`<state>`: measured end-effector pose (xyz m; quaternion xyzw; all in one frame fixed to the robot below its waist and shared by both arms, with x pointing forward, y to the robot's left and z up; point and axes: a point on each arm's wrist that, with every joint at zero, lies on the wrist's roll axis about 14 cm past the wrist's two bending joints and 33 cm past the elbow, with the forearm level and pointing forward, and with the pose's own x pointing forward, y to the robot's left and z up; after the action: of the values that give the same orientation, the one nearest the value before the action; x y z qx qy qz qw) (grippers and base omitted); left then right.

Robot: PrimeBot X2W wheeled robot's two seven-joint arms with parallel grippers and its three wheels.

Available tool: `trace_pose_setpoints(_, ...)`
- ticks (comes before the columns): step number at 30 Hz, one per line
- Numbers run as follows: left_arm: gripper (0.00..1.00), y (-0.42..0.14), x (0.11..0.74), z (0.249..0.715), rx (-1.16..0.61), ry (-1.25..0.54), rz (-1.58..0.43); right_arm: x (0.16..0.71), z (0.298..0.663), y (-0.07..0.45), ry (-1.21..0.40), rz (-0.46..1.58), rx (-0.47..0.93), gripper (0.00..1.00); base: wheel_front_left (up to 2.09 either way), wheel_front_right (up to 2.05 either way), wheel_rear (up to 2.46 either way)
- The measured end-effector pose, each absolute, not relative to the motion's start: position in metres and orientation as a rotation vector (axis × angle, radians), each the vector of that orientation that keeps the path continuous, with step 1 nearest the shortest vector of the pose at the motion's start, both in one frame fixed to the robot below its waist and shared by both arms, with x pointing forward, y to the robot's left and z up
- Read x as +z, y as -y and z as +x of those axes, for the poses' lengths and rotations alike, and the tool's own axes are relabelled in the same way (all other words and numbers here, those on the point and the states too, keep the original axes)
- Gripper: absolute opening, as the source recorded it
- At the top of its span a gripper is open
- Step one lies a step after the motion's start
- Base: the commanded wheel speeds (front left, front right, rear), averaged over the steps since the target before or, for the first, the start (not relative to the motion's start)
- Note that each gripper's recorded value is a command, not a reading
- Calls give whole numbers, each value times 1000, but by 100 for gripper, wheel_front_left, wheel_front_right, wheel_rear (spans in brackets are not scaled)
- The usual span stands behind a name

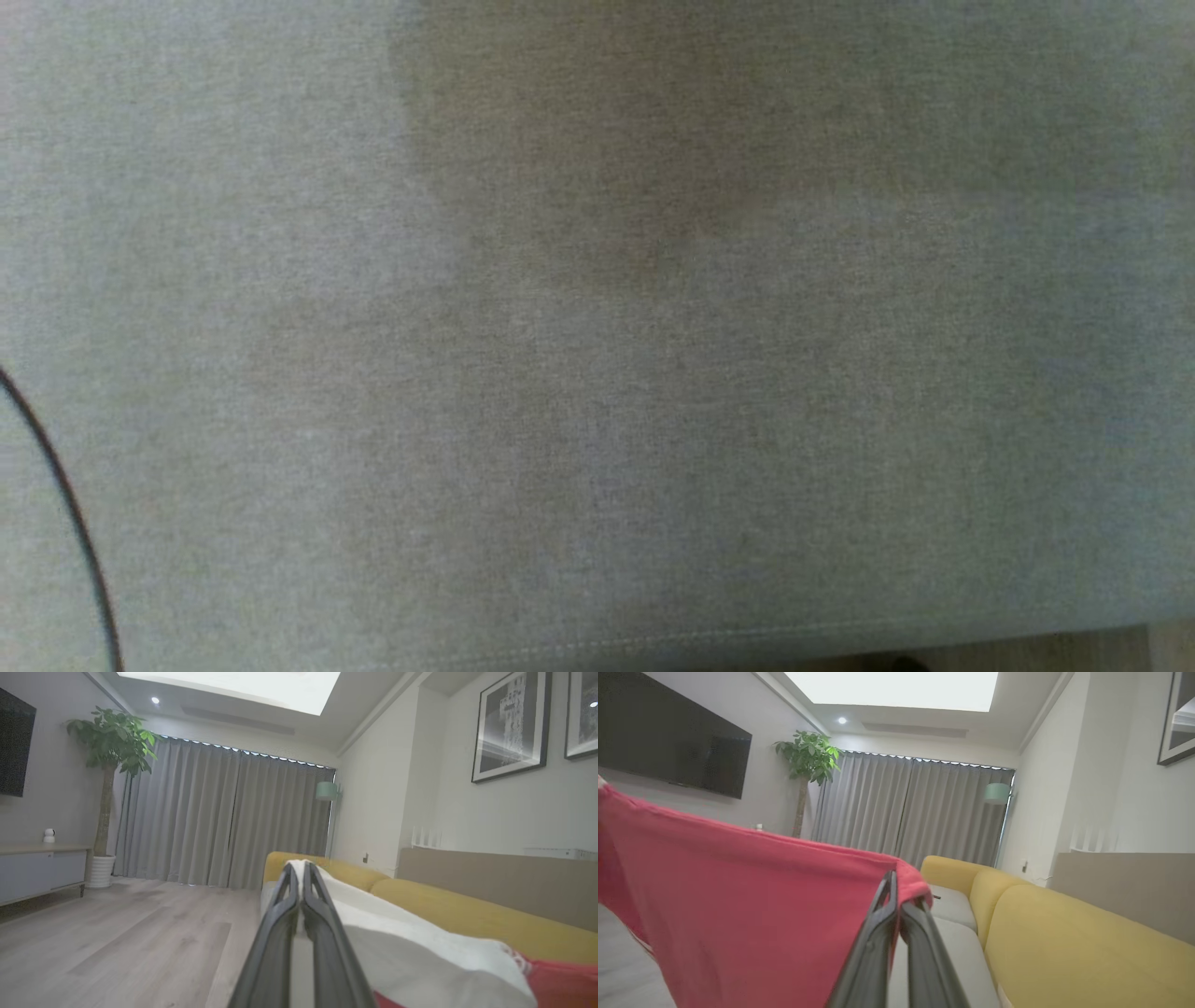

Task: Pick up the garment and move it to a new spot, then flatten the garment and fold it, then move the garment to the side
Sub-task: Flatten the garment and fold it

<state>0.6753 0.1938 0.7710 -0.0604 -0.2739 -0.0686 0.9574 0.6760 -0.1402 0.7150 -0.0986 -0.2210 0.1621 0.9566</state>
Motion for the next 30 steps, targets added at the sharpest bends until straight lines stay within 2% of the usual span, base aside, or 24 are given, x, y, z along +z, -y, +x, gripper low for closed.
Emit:
trace_pose_setpoints(3, 0, -190, 729, 676, -151, 462, -121, 685, 672, 132, 393, -176, 359, 0, 0, 0, 0)
trace_pose_setpoints(6, 0, -194, 669, 669, -140, 327, -106, 631, 660, 120, 282, -170, 408, 0, 0, 0, 0)
trace_pose_setpoints(11, 0, -195, 581, 632, -149, 131, -94, 551, 620, 102, 89, -155, 494, 0, 0, 0, 0)
trace_pose_setpoints(12, 0, -192, 556, 610, -168, 75, -97, 532, 602, 97, 31, -151, 528, 0, 0, 0, 0)
trace_pose_setpoints(20, 0, -205, 484, 516, -202, -116, -68, 478, 526, 98, -177, -163, 627, 0, 0, 0, 0)
trace_pose_setpoints(30, 0, -205, 463, 442, -276, -213, -35, 469, 470, 119, -288, -213, 669, 0, 0, 0, 0)
